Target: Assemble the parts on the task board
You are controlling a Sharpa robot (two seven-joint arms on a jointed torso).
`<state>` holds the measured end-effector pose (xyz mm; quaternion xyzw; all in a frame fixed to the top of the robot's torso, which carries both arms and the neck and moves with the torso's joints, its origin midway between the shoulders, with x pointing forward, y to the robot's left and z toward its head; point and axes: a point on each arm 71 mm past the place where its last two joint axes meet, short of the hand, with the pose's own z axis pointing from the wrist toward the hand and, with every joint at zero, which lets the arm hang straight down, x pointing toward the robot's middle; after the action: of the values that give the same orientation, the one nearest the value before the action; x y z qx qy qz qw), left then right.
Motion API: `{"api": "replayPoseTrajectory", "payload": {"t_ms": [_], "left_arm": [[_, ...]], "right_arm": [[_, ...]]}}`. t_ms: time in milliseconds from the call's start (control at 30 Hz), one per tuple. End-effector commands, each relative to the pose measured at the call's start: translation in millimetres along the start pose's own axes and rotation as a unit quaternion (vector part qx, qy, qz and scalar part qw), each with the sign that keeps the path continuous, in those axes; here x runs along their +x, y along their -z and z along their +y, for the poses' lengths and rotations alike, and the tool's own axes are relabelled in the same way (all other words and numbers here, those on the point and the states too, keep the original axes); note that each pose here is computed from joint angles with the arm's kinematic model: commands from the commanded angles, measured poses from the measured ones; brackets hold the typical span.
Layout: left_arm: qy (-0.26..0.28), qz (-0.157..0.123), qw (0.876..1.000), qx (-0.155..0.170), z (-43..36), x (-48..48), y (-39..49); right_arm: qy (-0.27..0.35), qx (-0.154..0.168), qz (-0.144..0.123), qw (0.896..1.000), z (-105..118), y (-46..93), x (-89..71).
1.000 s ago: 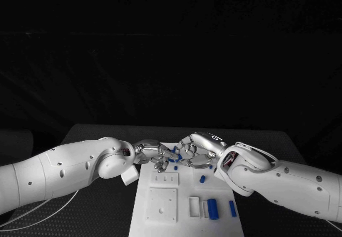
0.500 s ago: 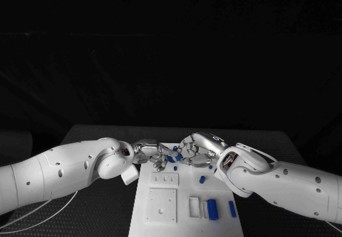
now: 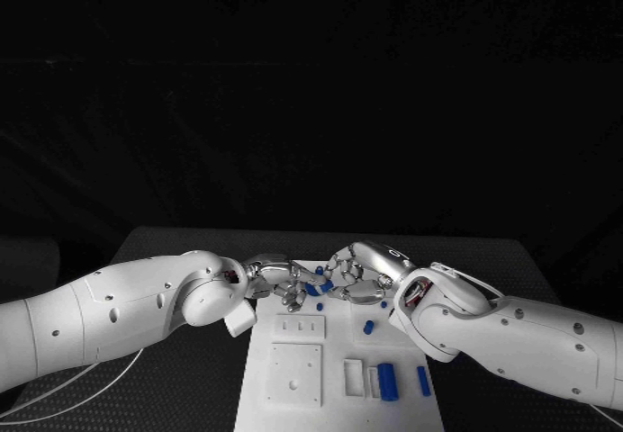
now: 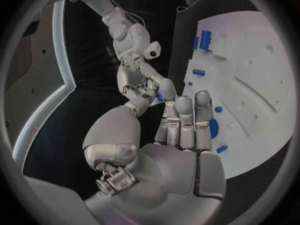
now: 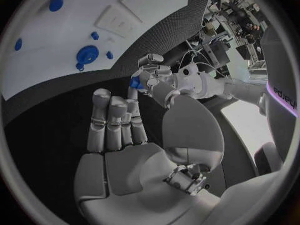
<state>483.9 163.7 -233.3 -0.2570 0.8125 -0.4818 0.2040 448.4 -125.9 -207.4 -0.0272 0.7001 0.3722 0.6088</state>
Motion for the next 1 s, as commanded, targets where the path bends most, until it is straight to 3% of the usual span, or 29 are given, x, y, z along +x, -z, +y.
{"api": "replayPoseTrajectory", "payload": {"t_ms": [33, 1000], "left_arm": [[-0.003, -0.009, 1.000, -0.008, -0.9, 0.8, -1.7], [-0.019, -0.008, 1.000, -0.017, -0.7, 2.3, -3.7]], "right_arm": [[-0.006, 0.007, 0.003, 1.000, 0.4, -0.1, 1.3], [-0.004, 0.023, 0.021, 1.000, 0.8, -1.3, 5.1]]}}
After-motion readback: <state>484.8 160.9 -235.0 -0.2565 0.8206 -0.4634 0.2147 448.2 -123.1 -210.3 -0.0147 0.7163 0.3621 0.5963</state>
